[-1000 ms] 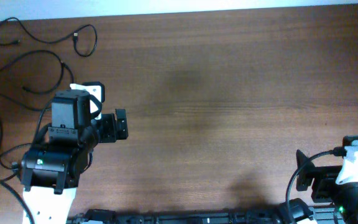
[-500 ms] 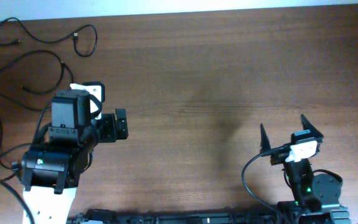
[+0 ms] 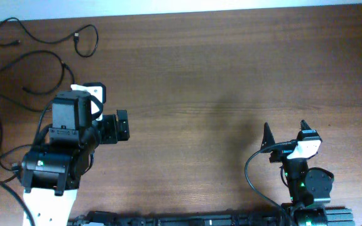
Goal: Untangle cables
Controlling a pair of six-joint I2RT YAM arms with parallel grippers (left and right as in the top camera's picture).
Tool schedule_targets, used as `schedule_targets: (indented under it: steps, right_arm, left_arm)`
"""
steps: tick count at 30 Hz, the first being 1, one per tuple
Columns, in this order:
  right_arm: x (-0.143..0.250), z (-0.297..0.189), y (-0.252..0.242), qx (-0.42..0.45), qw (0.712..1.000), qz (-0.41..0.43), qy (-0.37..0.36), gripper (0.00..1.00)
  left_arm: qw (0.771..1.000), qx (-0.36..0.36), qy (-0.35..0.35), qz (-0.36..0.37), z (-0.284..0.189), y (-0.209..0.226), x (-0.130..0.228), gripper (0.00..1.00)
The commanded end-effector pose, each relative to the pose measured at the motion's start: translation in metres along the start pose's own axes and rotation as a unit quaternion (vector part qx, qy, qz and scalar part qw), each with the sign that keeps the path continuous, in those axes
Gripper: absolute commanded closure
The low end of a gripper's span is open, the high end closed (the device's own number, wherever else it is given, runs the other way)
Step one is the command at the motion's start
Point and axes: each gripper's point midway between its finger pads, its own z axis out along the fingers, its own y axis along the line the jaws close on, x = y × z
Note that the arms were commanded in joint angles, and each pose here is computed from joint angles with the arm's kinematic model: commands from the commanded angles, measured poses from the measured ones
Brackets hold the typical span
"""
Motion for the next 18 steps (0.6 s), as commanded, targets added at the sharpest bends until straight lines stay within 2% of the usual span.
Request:
schedule_targets:
  steps: [1,18]
  right_arm:
    - [0.003,0.0,-0.0046,0.011,1.0,0.003,0.002,0.02]
    - [0.0025,0.0,-0.0046,0.012,1.0,-0.009,0.002,0.02]
  left_arm:
    - [1.0,0.006,-0.002,-0.006,-0.0013,-0.002,0.0,0.01]
    - [1.0,0.006,-0.002,-0.006,-0.0013,-0.002,0.0,0.01]
